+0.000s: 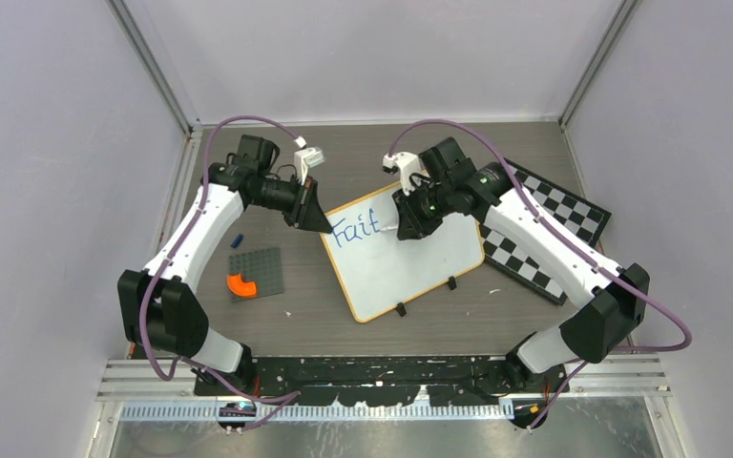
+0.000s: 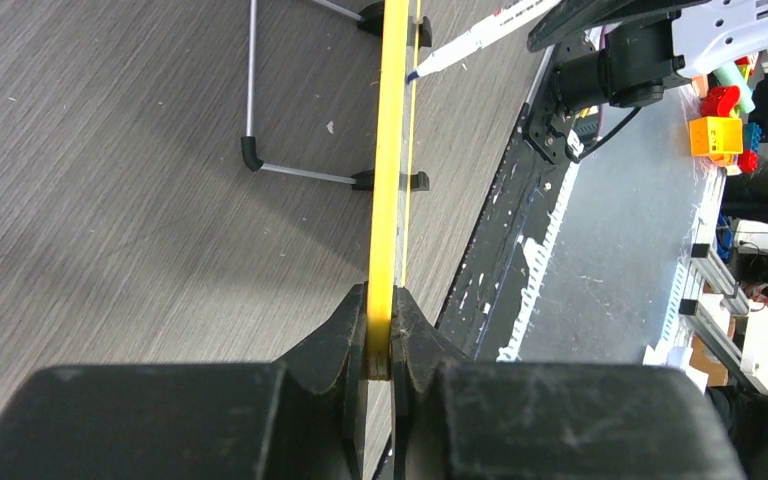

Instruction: Write a sentence on the whiteboard

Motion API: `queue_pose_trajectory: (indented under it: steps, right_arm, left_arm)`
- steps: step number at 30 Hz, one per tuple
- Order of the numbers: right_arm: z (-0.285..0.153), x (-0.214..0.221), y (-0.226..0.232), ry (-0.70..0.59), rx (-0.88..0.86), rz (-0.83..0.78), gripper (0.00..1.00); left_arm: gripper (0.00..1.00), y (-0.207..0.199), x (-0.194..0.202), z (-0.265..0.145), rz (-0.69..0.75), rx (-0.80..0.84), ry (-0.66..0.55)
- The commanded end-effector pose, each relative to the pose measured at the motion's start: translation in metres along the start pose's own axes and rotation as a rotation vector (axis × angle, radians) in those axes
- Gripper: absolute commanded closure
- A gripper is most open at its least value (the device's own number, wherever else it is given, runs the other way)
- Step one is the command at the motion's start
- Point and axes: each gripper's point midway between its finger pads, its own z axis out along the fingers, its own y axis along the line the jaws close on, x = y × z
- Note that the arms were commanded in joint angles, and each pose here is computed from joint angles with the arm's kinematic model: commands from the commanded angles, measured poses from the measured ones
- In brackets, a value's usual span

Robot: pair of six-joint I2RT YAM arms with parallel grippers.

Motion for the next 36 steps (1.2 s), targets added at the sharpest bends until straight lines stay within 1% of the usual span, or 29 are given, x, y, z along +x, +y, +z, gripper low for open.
queue_pose_trajectory:
  steps: [1,10,18,25,36]
  right_arm:
    - [-0.024,-0.032,-0.007,-0.096,0.078,-0.065,1.00]
    - [-0.036,-0.051,-0.002,-0.140,0.068,-0.085,1.00]
    - [-0.031,-0.061,-0.010,-0.152,0.098,-0.093,1.00]
    - [-0.021,-0.045,-0.014,-0.115,0.100,-0.079,1.00]
    - [-0.013,-0.021,-0.009,-0.093,0.073,-0.031,1.00]
  left_arm:
    - [1.00,-0.012,0.017,0.009,0.001,0.039,0.071]
    - [1.00,-0.013,0.017,0.010,0.001,0.043,0.073]
    - [1.00,-0.013,0.017,0.009,0.005,0.041,0.072]
    - [1.00,-0.012,0.018,0.010,0.005,0.042,0.075]
    - [1.00,-0.012,0.018,0.010,0.005,0.041,0.077]
